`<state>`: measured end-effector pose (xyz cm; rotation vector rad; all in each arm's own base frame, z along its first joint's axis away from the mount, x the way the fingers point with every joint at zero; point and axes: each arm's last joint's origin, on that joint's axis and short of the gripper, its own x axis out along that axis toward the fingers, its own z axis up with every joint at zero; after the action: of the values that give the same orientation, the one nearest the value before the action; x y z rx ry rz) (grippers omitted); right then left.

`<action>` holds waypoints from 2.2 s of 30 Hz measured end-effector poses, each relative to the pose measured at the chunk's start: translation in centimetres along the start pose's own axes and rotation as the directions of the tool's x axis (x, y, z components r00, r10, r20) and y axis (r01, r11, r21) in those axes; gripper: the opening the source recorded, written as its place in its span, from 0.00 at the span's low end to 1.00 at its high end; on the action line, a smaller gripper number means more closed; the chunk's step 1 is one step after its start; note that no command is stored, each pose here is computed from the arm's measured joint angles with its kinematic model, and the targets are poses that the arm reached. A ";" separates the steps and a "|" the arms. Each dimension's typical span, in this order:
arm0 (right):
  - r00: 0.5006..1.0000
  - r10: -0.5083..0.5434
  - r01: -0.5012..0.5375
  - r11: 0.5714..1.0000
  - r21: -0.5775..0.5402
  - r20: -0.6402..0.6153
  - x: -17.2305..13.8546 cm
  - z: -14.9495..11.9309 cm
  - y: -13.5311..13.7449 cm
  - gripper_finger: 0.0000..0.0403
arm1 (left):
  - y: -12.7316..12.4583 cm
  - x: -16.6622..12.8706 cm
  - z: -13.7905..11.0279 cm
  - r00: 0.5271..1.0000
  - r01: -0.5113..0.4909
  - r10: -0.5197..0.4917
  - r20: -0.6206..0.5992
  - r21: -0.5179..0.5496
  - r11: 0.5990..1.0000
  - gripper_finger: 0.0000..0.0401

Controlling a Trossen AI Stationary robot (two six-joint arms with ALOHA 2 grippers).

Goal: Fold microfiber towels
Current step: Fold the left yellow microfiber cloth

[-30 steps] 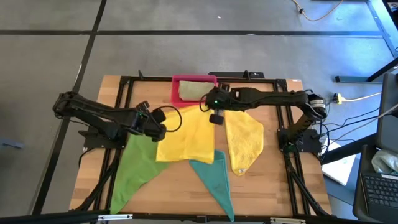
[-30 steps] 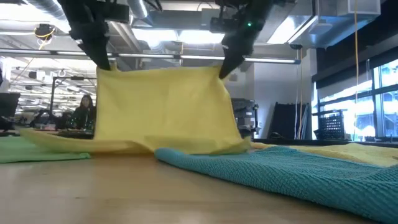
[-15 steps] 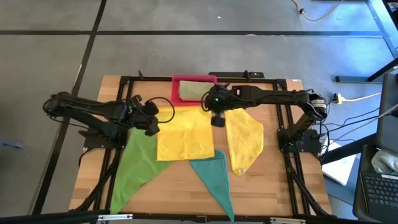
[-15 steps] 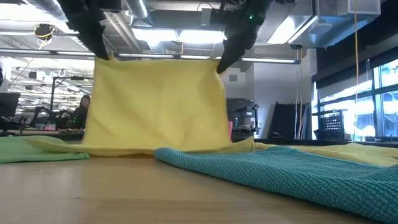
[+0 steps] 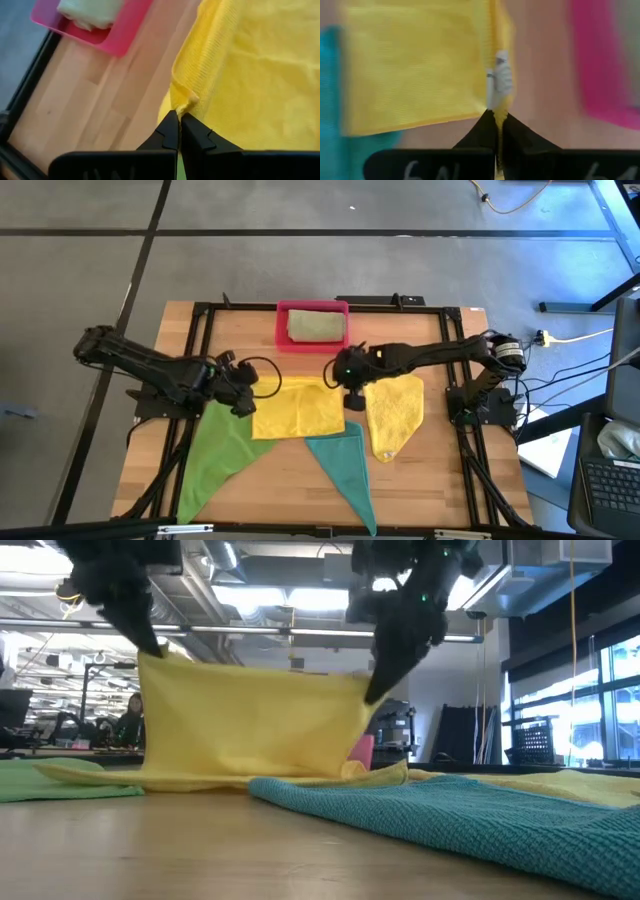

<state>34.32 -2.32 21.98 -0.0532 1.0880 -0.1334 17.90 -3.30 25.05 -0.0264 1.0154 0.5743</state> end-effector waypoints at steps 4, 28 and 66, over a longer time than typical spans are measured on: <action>0.971 -0.239 0.239 0.971 -0.003 -0.007 -0.3 0.1 -0.7 0.02 | 0.6 0.8 -0.3 0.996 -0.091 0.092 0.018 -0.033 0.995 0.00; 0.987 -0.154 0.155 0.988 -0.020 0.055 0.5 1.9 -2.8 0.02 | 1.5 4.2 -1.8 0.992 -0.114 0.107 -0.060 -0.138 0.984 0.00; 0.975 0.197 -0.202 0.979 -0.033 -0.103 4.1 0.6 3.8 0.02 | -3.8 4.5 -5.1 0.933 0.328 -0.357 -0.054 -0.285 0.900 0.00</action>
<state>37.06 0.86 18.21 0.0245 1.1889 0.0692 17.33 -5.99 17.75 -0.4771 0.9984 0.3859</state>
